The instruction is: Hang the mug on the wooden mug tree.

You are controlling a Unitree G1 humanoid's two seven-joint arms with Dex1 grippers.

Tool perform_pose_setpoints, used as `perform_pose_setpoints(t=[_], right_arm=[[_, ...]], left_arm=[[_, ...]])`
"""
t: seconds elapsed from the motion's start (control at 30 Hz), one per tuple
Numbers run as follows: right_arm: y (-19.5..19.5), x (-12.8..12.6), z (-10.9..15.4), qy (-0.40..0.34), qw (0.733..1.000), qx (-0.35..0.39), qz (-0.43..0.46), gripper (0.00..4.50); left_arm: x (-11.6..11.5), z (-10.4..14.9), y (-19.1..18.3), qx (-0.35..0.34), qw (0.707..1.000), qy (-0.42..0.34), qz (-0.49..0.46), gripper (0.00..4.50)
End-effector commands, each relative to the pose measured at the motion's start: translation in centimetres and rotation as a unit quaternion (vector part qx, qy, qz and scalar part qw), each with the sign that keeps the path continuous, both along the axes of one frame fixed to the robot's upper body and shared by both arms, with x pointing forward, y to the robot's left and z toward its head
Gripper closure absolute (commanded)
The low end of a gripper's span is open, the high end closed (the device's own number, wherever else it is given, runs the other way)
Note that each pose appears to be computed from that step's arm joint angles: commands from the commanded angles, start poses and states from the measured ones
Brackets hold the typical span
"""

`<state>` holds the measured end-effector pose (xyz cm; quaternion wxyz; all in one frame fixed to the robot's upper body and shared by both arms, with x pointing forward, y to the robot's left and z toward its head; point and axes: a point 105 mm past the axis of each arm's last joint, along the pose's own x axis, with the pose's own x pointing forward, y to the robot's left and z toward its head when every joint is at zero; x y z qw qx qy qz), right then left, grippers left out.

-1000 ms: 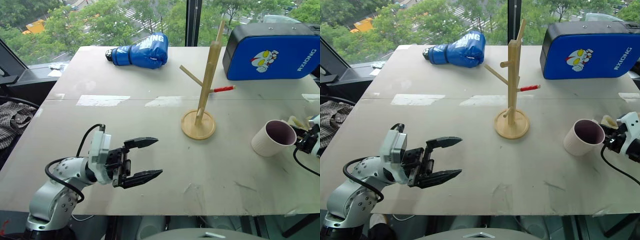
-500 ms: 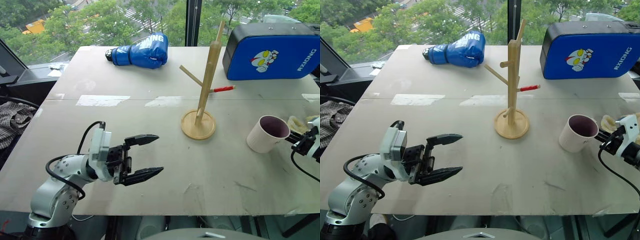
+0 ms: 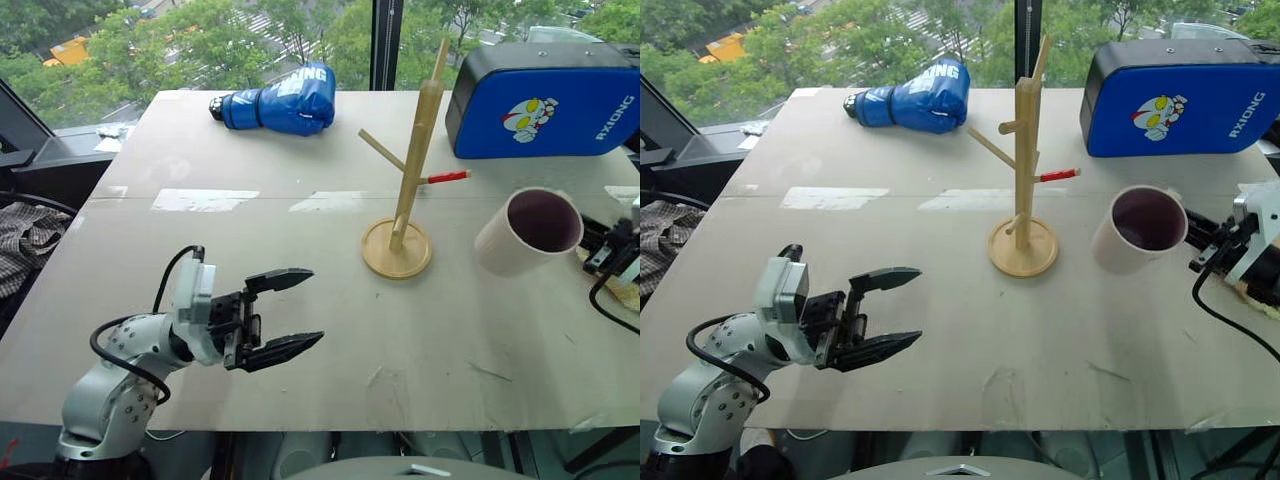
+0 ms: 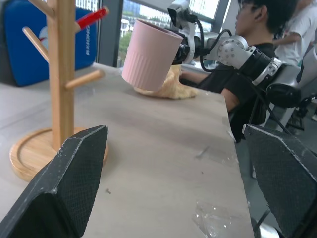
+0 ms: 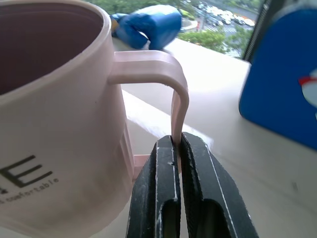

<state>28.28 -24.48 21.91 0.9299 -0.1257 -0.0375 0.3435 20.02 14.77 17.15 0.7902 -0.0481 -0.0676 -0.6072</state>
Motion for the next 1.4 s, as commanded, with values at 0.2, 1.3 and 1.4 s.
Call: perform_pose_setpoints(t=[0.2, 1.3, 1.4], right_arm=[[4.0, 1.5, 4.5, -0.031, 0.994, -0.055, 0.09, 4.48], [6.1, 4.9, 3.9, 0.015, 0.98, -0.148, 0.133, 1.95], [2.6, 3.3, 3.8, 0.011, 0.99, -0.126, 0.069, 1.95]], left_arm=[[-2.9, 2.3, 0.2, -0.042, 0.999, -0.017, 0.024, 0.0], [-1.2, 1.9, -0.2, -0.077, 0.991, -0.044, 0.104, 0.0], [-0.2, 0.5, -0.6, -0.038, 0.993, -0.014, 0.108, 0.0]])
